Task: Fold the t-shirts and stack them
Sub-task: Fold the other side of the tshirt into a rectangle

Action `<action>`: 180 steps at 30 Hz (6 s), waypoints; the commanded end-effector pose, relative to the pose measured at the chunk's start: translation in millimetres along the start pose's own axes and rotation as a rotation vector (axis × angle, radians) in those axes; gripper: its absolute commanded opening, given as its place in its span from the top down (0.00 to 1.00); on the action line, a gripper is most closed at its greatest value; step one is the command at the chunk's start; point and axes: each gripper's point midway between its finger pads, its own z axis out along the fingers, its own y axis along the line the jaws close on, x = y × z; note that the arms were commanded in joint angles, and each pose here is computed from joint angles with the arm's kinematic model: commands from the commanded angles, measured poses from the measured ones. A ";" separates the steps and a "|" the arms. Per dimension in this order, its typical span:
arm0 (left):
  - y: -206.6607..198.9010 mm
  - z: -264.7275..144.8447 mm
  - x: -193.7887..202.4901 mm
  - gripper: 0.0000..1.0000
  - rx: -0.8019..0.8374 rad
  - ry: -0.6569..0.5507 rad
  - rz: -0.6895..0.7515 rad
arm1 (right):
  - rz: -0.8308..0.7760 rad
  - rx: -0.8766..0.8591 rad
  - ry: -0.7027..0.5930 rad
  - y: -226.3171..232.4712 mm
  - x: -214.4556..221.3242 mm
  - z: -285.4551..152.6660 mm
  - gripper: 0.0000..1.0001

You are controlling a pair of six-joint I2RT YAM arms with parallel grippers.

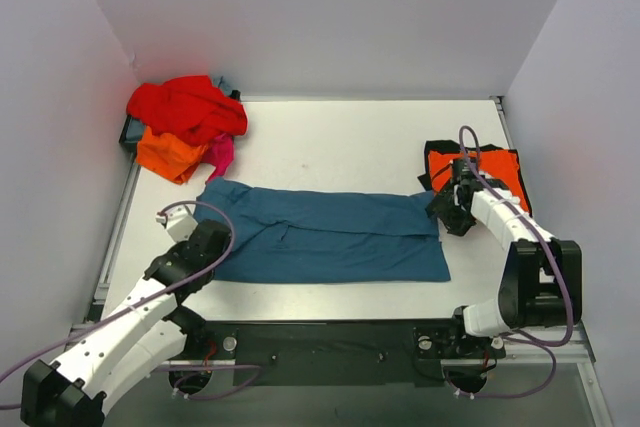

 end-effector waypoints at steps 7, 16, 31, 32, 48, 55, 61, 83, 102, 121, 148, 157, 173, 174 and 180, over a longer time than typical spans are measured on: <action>-6.1 -25.9 -27.9 0.20 0.019 -0.050 -0.091 | -0.306 -0.159 -0.213 104.6 -3.7 -62.6 0.43; -33.1 -11.2 -131.8 0.23 0.028 -0.293 -0.162 | -0.548 -0.449 -0.120 220.8 74.6 -74.8 0.50; -87.7 111.8 -136.1 0.27 0.171 -0.043 -0.139 | -0.623 -0.493 -0.051 246.0 107.6 -55.9 0.52; -87.6 116.7 -136.0 0.27 0.177 -0.037 -0.140 | -0.625 -0.498 -0.051 247.0 108.6 -55.7 0.52; -123.6 177.9 -164.9 0.63 0.198 0.008 -0.018 | -0.603 -0.496 -0.021 249.2 102.1 -43.6 0.59; -198.2 202.3 -117.9 0.73 0.261 0.172 0.017 | -0.553 -0.511 -0.021 247.9 89.1 -43.4 0.59; -268.2 210.0 -111.0 0.74 0.415 0.220 0.018 | -0.530 -0.509 -0.022 242.3 80.6 -42.3 0.59; -109.2 142.1 -154.4 0.35 0.220 0.045 0.008 | -0.533 -0.564 0.001 239.5 87.7 -45.7 0.56; -113.0 191.1 -116.8 0.53 0.158 0.250 0.180 | -0.531 -0.563 0.001 239.4 86.5 -45.7 0.56; -79.6 182.0 -167.6 1.00 0.015 -0.024 0.076 | -0.508 -0.503 0.017 229.6 86.7 -32.0 0.60; -65.3 234.0 -156.5 1.00 -0.076 -0.025 0.099 | -0.989 -0.860 0.167 378.2 240.9 -61.4 0.57; -64.6 238.0 -157.0 1.00 -0.077 -0.016 0.100 | -1.117 -0.907 0.151 412.8 276.5 -49.6 0.58; -62.6 241.4 -157.6 1.00 -0.082 0.002 0.105 | -1.178 -0.954 0.150 417.9 296.9 -51.5 0.76; -62.9 241.4 -157.4 1.00 -0.081 0.003 0.103 | -1.186 -0.946 0.152 414.8 298.5 -49.6 0.76; -62.0 241.5 -158.8 1.00 -0.085 0.003 0.107 | -1.209 -0.928 0.155 399.7 298.7 -52.1 0.92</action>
